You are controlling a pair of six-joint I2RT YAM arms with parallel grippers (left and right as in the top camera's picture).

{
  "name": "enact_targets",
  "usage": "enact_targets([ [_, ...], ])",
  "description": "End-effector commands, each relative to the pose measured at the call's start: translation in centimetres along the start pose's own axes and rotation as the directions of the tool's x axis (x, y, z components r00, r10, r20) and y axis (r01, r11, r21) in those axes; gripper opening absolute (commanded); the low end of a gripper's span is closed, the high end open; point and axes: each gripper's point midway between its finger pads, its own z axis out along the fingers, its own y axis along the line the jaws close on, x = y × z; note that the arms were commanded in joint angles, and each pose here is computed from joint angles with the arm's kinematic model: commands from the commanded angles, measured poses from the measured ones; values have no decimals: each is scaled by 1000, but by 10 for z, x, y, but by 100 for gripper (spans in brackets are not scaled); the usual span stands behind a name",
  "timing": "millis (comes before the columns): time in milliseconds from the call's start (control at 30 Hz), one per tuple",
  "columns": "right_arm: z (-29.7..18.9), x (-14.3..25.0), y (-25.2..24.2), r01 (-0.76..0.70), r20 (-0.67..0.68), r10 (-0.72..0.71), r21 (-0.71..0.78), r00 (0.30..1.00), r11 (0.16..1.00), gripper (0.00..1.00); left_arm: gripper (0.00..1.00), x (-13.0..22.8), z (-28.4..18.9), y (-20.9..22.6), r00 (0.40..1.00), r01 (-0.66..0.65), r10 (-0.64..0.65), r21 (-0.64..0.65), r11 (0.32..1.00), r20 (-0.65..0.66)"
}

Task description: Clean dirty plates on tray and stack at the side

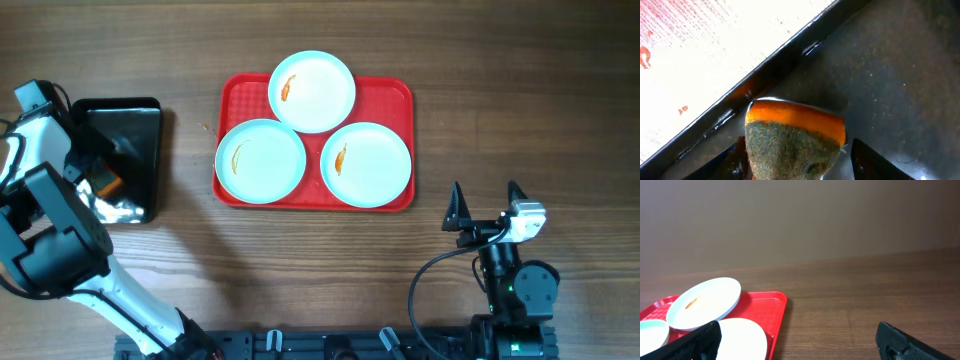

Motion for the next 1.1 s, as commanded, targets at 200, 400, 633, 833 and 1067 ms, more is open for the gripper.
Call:
enact_targets([
  [200, 0, -2, -3, 19, 9, -20, 16, 1000, 1000, 100, 45, 20, 21, 12, 999, -30, 29, -30, 999, -31],
  [400, 0, -2, -3, 19, 9, -20, 16, 1000, 1000, 100, 4, 9, 7, 8, 1000, -24, 24, -14, 1000, 12],
  [633, 0, -2, -3, 20, 9, -20, 16, 1000, 1000, 100, 84, 56, -6, 1, 981, -22, 35, 68, 997, -189],
  [833, 0, -2, -3, 19, 9, -20, 16, 1000, 1000, 100, 4, 62, -8, 2, 976, -22, 36, 67, 998, -216],
  [1067, 0, -2, -3, 19, 9, -20, 16, 1000, 1000, 100, 100, 36, -3, 1, 994, -25, 30, 50, 998, -104],
])
